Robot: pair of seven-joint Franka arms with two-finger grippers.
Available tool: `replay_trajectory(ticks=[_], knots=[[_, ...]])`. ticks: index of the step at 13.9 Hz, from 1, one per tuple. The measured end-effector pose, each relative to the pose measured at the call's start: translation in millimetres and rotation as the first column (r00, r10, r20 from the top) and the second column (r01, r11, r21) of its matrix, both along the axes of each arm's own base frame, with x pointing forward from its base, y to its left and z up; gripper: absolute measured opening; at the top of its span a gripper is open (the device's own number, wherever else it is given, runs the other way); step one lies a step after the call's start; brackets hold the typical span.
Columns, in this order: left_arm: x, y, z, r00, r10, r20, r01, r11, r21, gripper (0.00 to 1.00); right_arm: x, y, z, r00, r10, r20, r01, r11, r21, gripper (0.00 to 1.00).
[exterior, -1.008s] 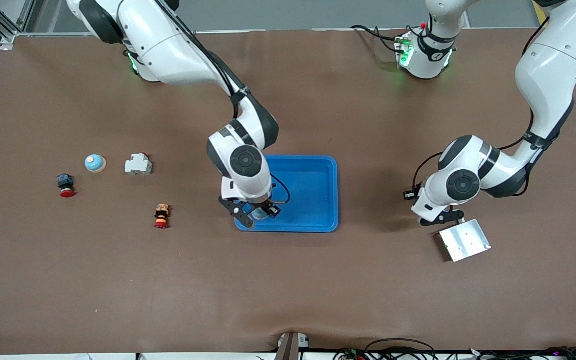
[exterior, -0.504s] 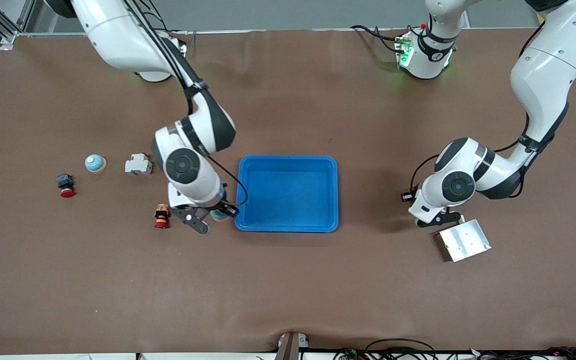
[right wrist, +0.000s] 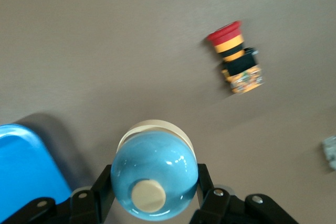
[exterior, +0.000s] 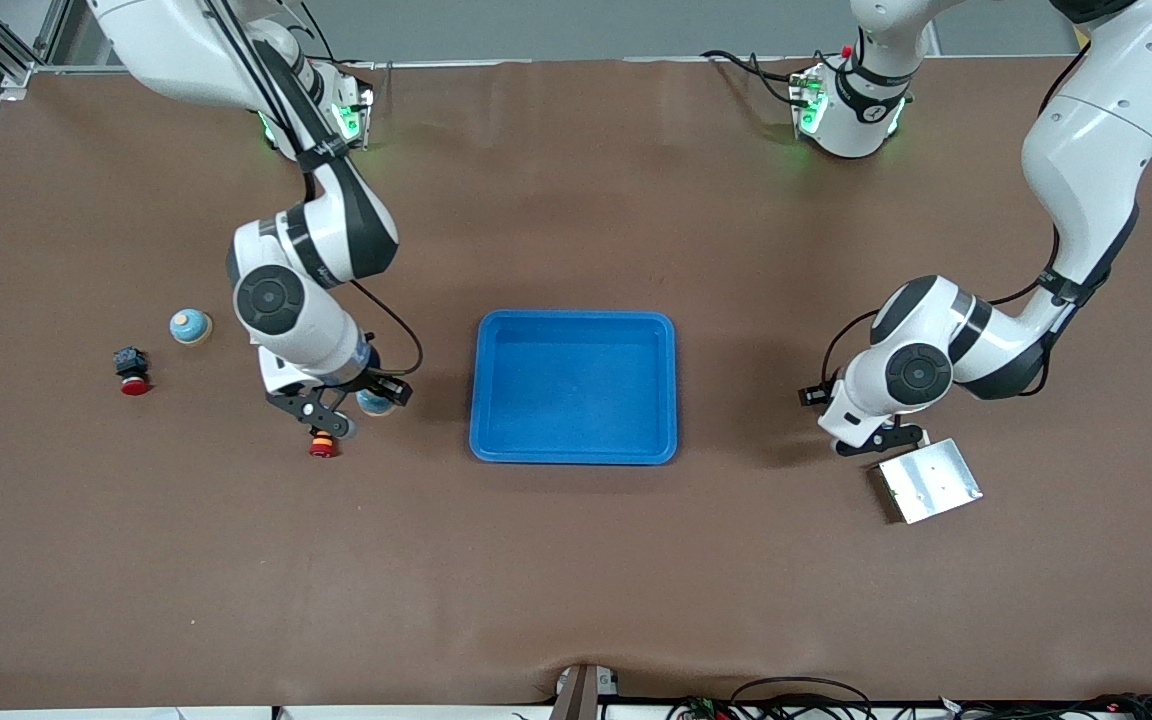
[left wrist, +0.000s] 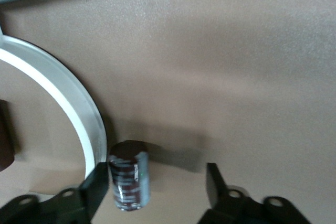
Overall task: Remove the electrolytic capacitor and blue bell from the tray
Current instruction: 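Set the capacitor inside the bracket while the right gripper lowers the bell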
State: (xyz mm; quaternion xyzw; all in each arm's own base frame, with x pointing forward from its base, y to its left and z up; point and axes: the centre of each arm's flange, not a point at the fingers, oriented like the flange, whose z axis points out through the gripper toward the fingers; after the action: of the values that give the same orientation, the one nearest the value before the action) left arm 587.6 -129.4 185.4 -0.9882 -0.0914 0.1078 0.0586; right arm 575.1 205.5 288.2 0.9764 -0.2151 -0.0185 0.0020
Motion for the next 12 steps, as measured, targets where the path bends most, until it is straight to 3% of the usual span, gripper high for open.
replay_trajectory(ticks=[2,9,12], knots=[[5.7,1.8,4.6,1.0,0.008,0.013,-0.008,1.0,-0.002,1.0,-4.9,-34.4,2.2,0.999,0.034,-0.003,-0.034,0.999,0.002,0.66],[33.2,41.3,61.6,0.998,0.058,0.039,-0.061,0.995,0.085,1.0,-18.8,-115.1,-4.0,0.991,0.133,-0.009,-0.133,0.99,0.049,0.66],[37.2,97.0,110.3,1.0,-0.009,0.019,0.008,0.999,0.05,1.0,-26.0,-154.1,-18.9,0.983,0.183,0.001,-0.183,0.982,0.051,0.66]])
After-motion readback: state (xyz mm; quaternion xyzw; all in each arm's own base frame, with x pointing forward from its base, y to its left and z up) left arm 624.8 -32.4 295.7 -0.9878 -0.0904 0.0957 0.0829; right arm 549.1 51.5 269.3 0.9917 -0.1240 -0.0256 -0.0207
